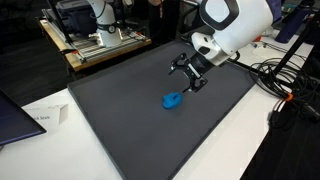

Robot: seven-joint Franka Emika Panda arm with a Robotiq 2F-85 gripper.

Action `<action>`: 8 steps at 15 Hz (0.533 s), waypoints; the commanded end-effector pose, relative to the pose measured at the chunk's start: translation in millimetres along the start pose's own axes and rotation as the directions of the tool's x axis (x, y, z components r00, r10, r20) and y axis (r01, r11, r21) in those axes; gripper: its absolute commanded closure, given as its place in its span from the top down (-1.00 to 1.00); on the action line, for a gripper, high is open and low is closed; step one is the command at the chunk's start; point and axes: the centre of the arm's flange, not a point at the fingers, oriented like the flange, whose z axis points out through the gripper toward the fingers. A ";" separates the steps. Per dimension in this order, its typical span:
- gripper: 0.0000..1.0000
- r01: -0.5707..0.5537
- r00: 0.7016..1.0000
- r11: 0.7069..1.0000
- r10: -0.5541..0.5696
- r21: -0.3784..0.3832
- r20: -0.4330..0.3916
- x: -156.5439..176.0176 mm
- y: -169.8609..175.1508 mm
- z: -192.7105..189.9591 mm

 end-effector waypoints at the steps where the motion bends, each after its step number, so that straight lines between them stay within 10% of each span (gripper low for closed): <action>1: 1.00 -0.070 0.996 0.997 0.072 -0.039 0.048 2.8 -50.9 -19.2; 8: 1.00 -0.068 0.997 0.998 0.067 0.003 0.049 -6.2 -42.9 -21.6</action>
